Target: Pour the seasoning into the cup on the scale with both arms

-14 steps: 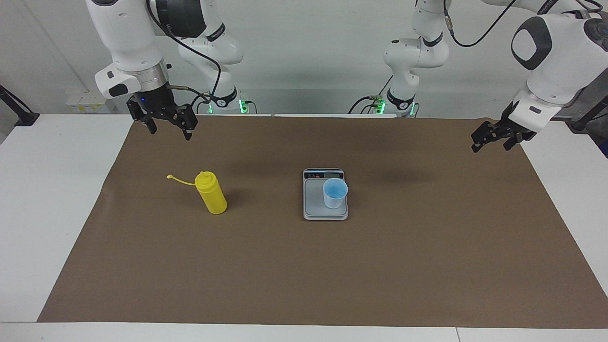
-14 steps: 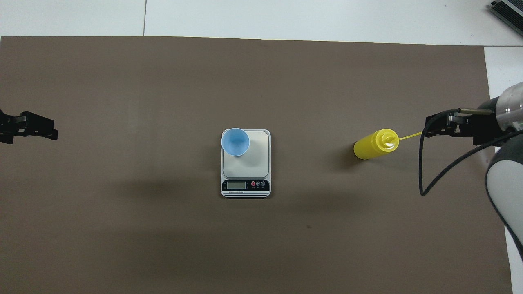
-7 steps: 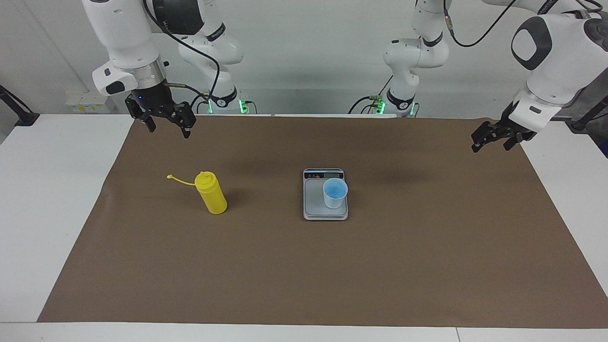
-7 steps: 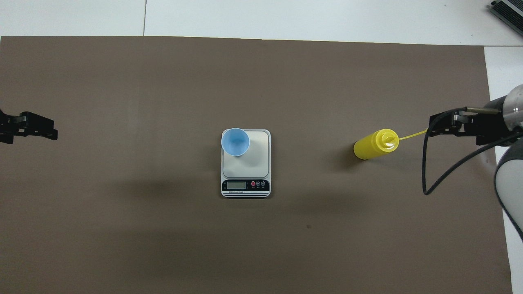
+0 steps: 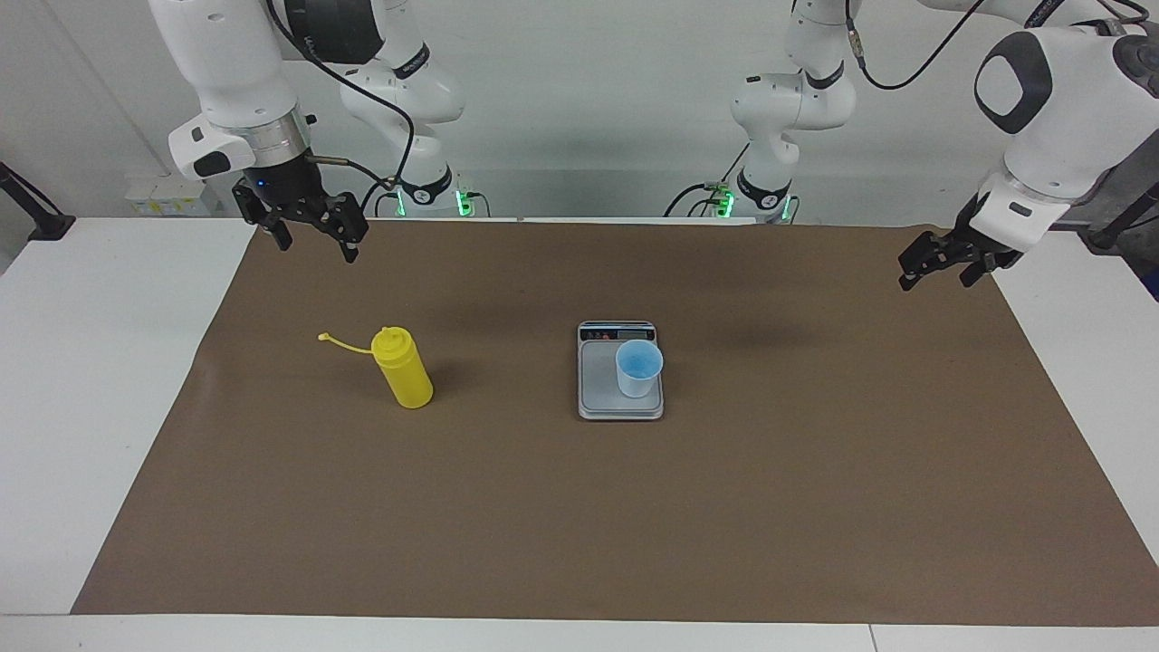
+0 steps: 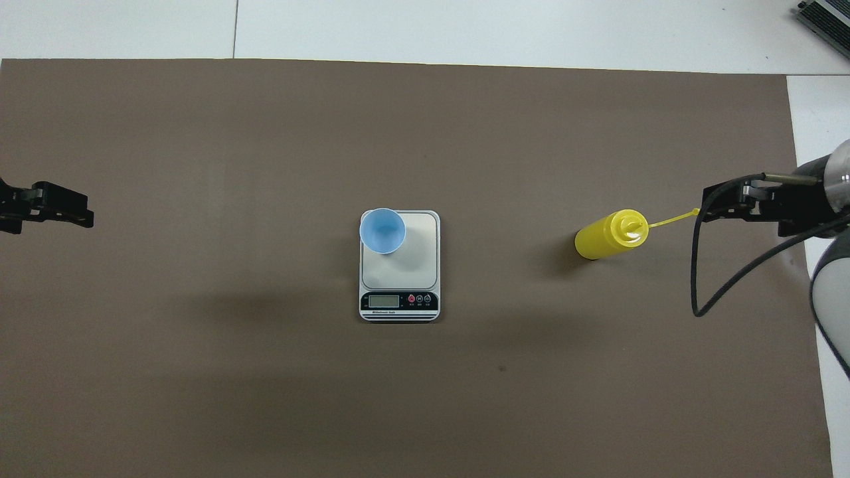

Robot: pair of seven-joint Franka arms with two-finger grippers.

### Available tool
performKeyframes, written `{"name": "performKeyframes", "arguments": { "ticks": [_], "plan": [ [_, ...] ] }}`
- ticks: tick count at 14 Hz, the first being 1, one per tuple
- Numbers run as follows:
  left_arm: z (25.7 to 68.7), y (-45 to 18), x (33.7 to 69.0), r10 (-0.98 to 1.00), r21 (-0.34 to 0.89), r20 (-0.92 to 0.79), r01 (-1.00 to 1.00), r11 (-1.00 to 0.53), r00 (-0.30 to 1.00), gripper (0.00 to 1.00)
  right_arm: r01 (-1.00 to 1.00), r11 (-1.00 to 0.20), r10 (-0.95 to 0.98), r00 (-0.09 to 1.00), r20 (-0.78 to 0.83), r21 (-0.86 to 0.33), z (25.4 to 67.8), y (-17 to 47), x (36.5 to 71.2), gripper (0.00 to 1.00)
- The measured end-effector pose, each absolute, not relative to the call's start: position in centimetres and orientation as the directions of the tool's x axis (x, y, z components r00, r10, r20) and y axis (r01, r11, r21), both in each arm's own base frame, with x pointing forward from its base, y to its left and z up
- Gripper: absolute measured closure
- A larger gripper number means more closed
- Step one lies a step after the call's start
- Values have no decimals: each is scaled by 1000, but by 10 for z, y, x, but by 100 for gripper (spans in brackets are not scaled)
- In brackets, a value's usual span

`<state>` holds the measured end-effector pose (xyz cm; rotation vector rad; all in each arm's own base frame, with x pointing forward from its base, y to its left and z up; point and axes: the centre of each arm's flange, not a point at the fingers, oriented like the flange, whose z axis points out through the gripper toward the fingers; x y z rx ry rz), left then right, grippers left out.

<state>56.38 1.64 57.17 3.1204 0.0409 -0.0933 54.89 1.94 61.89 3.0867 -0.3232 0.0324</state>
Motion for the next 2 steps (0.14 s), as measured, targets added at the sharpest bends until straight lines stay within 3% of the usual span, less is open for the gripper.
{"name": "performKeyframes", "arguments": {
  "ticks": [2],
  "plan": [
    [572, 16, 564, 26, 19, -60, 27, -999, 998, 0, -207, -978, -206, 978, 24, 36, 619, 19, 549, 0]
  ]
}}
